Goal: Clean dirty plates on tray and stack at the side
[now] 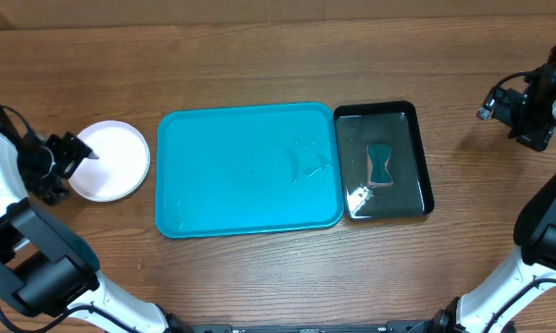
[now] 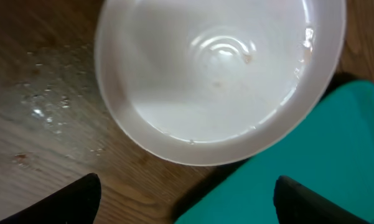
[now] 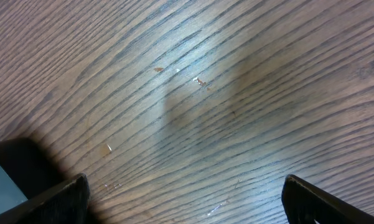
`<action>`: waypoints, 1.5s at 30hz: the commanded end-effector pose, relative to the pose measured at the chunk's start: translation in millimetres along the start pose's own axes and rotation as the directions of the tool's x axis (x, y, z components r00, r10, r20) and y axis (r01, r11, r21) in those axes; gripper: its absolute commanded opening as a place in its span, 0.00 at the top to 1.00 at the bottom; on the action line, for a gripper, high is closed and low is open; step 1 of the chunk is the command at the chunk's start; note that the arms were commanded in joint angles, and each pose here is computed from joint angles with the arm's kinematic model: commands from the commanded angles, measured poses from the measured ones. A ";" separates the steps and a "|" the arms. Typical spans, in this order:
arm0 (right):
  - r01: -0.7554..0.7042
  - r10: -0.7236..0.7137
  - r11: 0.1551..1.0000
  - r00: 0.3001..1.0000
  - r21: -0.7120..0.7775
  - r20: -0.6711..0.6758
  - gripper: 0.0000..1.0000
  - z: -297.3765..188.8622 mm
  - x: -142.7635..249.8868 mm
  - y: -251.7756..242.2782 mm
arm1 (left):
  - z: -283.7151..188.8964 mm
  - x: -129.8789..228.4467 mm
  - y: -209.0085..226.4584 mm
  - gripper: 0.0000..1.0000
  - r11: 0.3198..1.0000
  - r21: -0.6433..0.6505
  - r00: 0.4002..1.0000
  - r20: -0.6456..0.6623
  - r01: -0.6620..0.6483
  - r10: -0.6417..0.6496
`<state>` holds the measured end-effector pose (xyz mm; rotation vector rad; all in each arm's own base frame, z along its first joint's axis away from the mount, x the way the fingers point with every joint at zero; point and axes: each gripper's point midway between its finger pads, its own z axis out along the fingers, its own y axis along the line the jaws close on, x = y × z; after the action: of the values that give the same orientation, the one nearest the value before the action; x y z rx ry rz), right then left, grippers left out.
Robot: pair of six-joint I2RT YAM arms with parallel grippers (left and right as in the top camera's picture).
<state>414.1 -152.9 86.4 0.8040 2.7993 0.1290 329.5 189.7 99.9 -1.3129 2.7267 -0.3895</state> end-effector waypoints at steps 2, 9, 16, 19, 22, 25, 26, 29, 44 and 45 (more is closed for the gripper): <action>0.001 -0.001 1.000 0.999 -0.005 0.044 0.00 -13.2 -9.2 2.4 | 4.3 15.5 -29.9 0.13 0.991 0.069 0.992 -0.041 -0.119 0.122; 0.001 -0.001 1.000 0.999 -0.005 0.044 0.00 -13.2 -9.1 2.4 | 19.8 46.8 -82.8 0.15 0.928 0.081 0.926 -0.071 -0.364 0.370; 0.001 -0.001 1.000 0.999 -0.005 0.044 0.00 -13.2 -9.1 2.4 | 39.2 89.8 -152.1 0.00 0.811 0.111 0.811 -0.056 -0.575 0.583; 0.001 -0.001 1.000 0.999 -0.005 0.044 0.00 -13.2 -9.2 2.4 | 45.9 105.3 -181.1 0.00 0.750 0.125 0.755 -0.020 -0.649 0.656; 0.001 -0.001 1.000 0.999 -0.005 0.044 0.00 -13.2 -9.2 2.4 | 50.9 119.9 -207.0 0.00 0.692 0.140 0.701 0.020 -0.708 0.713; 0.001 -0.001 1.000 0.999 -0.005 0.044 0.00 -13.2 -9.2 2.4 | 53.7 131.2 -222.5 0.00 0.653 0.149 0.665 0.042 -0.742 0.746; 0.001 -0.001 1.000 0.999 -0.005 0.044 0.00 -13.2 -9.1 2.4 | 54.5 135.3 -225.0 0.00 0.645 0.151 0.657 0.040 -0.749 0.753; 0.001 -0.001 1.000 0.999 -0.005 0.044 0.00 -13.2 -9.1 2.4 | 56.9 148.8 -232.1 0.00 0.619 0.158 0.631 0.033 -0.769 0.775; 0.001 -0.001 1.000 0.999 -0.005 0.044 0.00 -13.2 -9.2 2.4 | 59.2 161.4 -238.2 0.00 0.594 0.160 0.605 0.026 -0.788 0.796; 0.001 -0.001 1.000 0.999 -0.005 0.044 0.00 -13.2 -9.2 2.4 | 59.2 161.3 -238.3 0.00 0.594 0.161 0.605 0.027 -0.789 0.796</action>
<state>414.1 -152.9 86.4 0.8046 2.7992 0.1290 419.9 -88.6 109.8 0.0286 2.8844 -0.5049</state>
